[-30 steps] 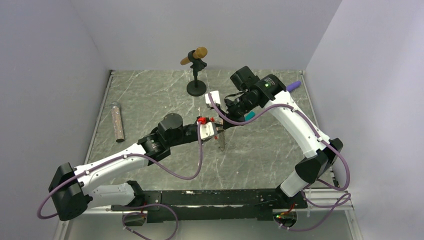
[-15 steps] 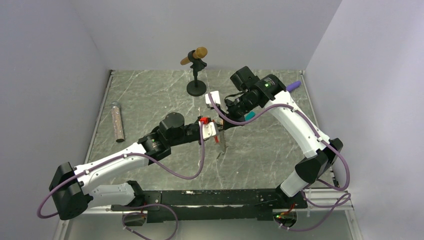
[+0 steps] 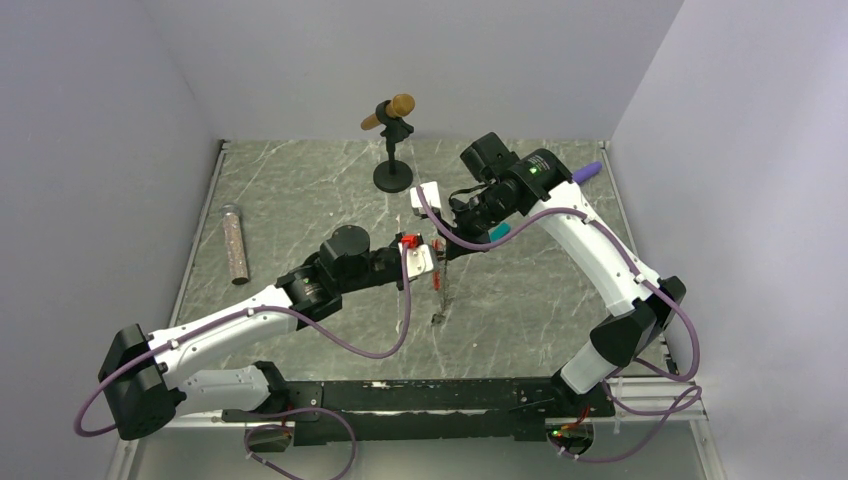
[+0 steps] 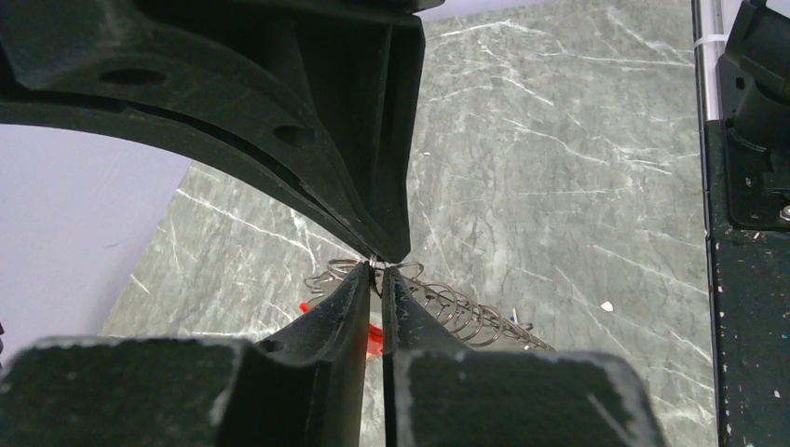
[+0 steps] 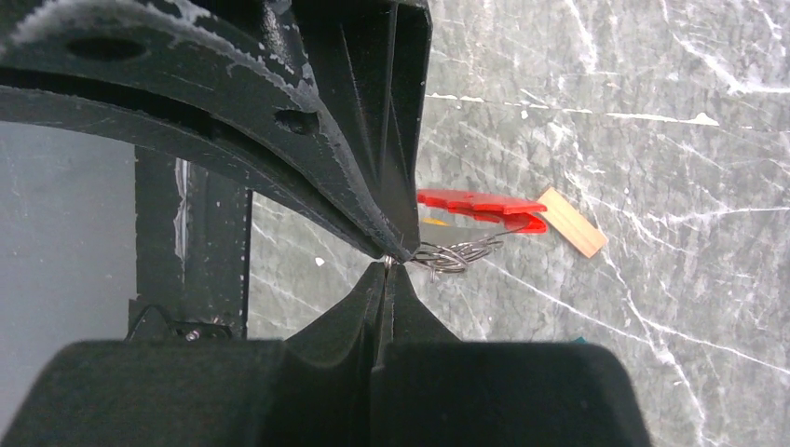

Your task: Put the keys on the keyring

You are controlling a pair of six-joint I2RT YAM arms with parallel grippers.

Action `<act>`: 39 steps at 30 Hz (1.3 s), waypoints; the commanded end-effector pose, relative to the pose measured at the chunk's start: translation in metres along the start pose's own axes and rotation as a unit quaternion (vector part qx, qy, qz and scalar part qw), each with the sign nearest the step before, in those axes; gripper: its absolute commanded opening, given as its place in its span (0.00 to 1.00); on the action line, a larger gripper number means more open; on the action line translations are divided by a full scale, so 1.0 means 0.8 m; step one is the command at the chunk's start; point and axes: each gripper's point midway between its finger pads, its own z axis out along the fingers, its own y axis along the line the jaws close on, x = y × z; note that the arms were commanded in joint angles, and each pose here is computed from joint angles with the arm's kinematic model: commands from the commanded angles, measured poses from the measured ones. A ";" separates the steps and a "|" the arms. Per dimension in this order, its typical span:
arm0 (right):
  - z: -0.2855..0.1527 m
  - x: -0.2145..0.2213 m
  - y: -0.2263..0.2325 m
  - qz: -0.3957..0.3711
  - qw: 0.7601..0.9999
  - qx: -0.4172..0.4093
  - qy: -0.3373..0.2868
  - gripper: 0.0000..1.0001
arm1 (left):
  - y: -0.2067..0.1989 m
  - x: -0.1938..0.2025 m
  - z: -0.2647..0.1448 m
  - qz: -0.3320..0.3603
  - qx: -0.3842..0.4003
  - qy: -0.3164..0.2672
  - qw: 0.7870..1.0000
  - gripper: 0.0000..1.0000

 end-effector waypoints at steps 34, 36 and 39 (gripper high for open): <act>-0.056 -0.073 0.027 -0.013 0.983 -0.041 -0.176 0.39 | 0.036 -0.112 -0.091 -0.261 -0.061 -0.380 0.885 0.00; -0.061 -0.079 0.027 -0.009 0.981 -0.043 -0.188 0.39 | 0.043 -0.122 -0.100 -0.285 -0.064 -0.417 0.861 0.00; -0.069 -0.088 0.028 -0.005 0.977 -0.045 -0.207 0.39 | 0.055 -0.132 -0.107 -0.319 -0.065 -0.462 0.825 0.00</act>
